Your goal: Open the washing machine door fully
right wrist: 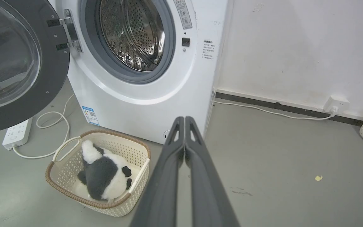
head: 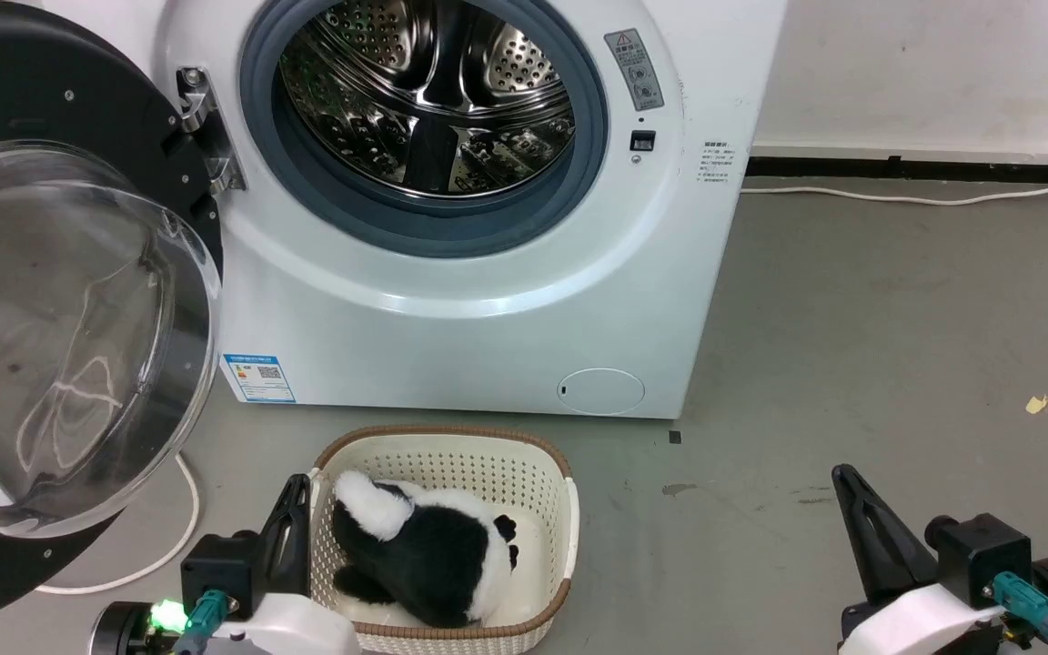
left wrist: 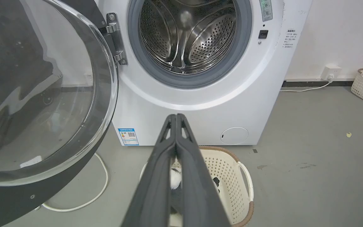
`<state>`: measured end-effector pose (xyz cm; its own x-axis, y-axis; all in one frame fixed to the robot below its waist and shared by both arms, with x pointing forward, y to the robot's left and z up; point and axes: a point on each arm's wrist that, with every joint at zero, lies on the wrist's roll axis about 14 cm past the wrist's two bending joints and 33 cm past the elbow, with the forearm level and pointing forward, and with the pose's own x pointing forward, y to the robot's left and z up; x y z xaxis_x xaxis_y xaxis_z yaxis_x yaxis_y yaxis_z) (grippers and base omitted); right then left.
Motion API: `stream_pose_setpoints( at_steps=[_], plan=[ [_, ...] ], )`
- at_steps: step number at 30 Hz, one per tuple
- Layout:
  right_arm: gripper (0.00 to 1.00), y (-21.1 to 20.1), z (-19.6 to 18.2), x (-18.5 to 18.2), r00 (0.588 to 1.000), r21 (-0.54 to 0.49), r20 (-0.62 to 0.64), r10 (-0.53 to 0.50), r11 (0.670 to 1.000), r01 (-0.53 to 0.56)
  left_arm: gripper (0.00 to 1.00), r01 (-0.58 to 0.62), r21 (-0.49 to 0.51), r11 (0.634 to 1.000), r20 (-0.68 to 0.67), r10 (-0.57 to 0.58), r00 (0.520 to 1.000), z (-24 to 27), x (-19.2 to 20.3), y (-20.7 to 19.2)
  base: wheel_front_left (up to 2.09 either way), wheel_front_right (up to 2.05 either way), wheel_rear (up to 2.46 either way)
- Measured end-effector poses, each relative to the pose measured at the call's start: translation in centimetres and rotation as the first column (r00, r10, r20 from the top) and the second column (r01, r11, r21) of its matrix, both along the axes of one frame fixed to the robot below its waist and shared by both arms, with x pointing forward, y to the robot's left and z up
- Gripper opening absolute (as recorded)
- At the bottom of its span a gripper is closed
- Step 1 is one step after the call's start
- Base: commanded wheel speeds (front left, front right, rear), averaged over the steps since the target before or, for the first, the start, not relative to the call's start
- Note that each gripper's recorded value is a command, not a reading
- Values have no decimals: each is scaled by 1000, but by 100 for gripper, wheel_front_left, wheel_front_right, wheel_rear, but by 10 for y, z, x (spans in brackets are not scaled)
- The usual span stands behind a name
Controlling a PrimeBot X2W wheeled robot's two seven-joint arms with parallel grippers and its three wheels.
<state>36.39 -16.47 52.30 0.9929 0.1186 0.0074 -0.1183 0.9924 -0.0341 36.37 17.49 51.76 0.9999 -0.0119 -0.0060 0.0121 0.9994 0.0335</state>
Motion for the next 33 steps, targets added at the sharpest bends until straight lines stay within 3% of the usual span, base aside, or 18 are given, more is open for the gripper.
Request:
stream_pose_setpoints(
  at_steps=[33],
  plan=[
    [0, 4, -1, 5, 1000, -14, -27, 10, 1000, -10, 0, -18, 8, 1000, -13, 18, 1000, 4, 5, 4, 0, 0, 0]
  ],
)
